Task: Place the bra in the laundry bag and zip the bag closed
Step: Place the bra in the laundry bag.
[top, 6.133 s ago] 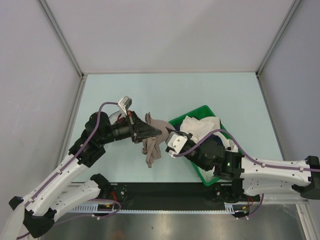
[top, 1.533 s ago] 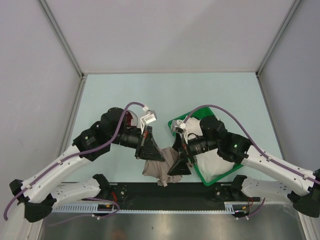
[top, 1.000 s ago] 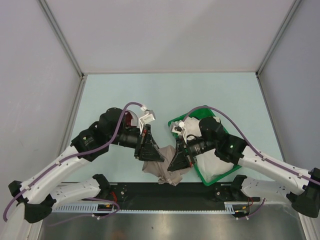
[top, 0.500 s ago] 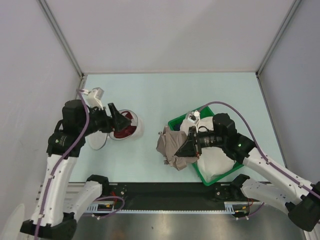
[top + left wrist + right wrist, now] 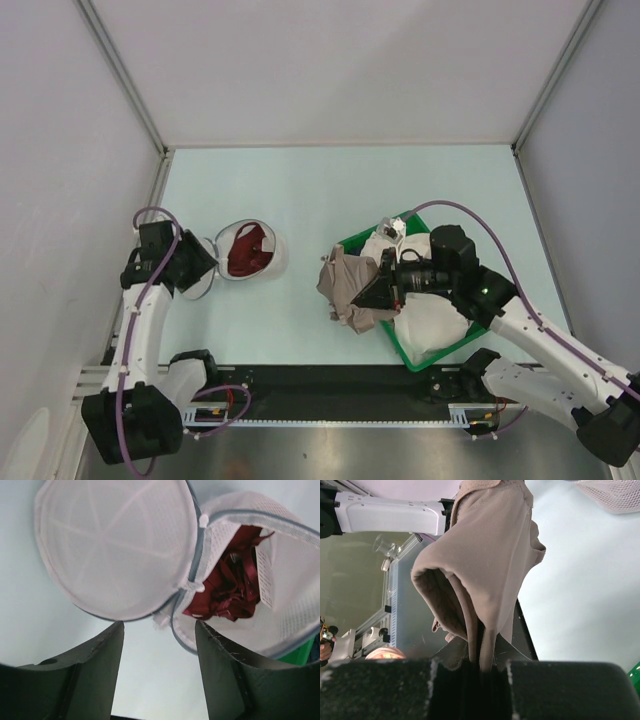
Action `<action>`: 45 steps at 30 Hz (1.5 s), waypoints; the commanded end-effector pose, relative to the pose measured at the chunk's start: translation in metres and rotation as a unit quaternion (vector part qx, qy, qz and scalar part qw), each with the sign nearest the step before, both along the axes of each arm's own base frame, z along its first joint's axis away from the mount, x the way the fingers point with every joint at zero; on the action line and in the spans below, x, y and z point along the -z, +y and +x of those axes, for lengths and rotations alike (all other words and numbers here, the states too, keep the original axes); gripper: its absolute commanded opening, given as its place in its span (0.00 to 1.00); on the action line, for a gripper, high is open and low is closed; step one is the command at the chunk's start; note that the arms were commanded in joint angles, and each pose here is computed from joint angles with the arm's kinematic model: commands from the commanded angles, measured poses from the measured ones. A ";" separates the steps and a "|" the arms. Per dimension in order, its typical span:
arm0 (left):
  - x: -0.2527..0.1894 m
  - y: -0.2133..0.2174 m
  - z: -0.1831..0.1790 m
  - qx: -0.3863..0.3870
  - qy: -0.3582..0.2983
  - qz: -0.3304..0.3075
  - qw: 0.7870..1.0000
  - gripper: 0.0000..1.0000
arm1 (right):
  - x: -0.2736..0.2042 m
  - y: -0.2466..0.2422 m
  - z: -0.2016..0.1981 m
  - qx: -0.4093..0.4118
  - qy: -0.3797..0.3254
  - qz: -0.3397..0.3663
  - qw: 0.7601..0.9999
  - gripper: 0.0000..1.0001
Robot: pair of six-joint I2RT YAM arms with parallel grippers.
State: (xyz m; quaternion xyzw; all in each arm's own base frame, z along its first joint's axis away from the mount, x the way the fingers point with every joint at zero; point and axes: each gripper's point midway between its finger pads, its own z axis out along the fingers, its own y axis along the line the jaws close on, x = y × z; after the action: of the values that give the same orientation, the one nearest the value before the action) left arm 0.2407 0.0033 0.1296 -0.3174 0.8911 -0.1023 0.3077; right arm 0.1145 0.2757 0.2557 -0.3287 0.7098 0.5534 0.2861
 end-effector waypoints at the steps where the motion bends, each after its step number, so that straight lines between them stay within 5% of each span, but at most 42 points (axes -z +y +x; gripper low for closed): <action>1: 0.002 0.014 0.028 -0.023 -0.035 0.019 0.999 0.62 | -0.028 0.005 0.006 -0.007 -0.040 0.029 0.999 0.00; 12: 0.009 0.001 0.070 0.049 -0.054 -0.006 0.997 0.52 | -0.033 0.014 0.011 -0.011 -0.039 0.045 0.998 0.00; 18: 0.015 -0.007 0.072 0.063 -0.051 -0.024 0.996 0.28 | -0.034 0.026 0.020 -0.001 -0.043 0.041 0.998 0.00; 22: 0.015 -0.018 0.071 0.082 -0.059 -0.048 0.994 0.00 | -0.033 0.042 0.024 -0.002 -0.049 0.034 0.998 0.00; 34: -0.001 -0.060 0.025 0.088 -0.075 -0.076 0.990 0.00 | -0.012 0.102 0.112 0.177 -0.147 -0.109 0.967 0.00; 45: 0.014 -0.066 0.001 0.066 -0.052 -0.103 0.991 0.00 | -0.003 0.192 0.177 0.321 -0.211 -0.087 0.919 0.00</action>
State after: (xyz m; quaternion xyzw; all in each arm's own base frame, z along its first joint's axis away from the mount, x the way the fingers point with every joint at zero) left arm 0.2429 -0.0597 0.1178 -0.2664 0.8799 -0.2214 0.3253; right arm 0.2544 0.4425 0.2235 -0.2787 0.7851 0.3023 0.4631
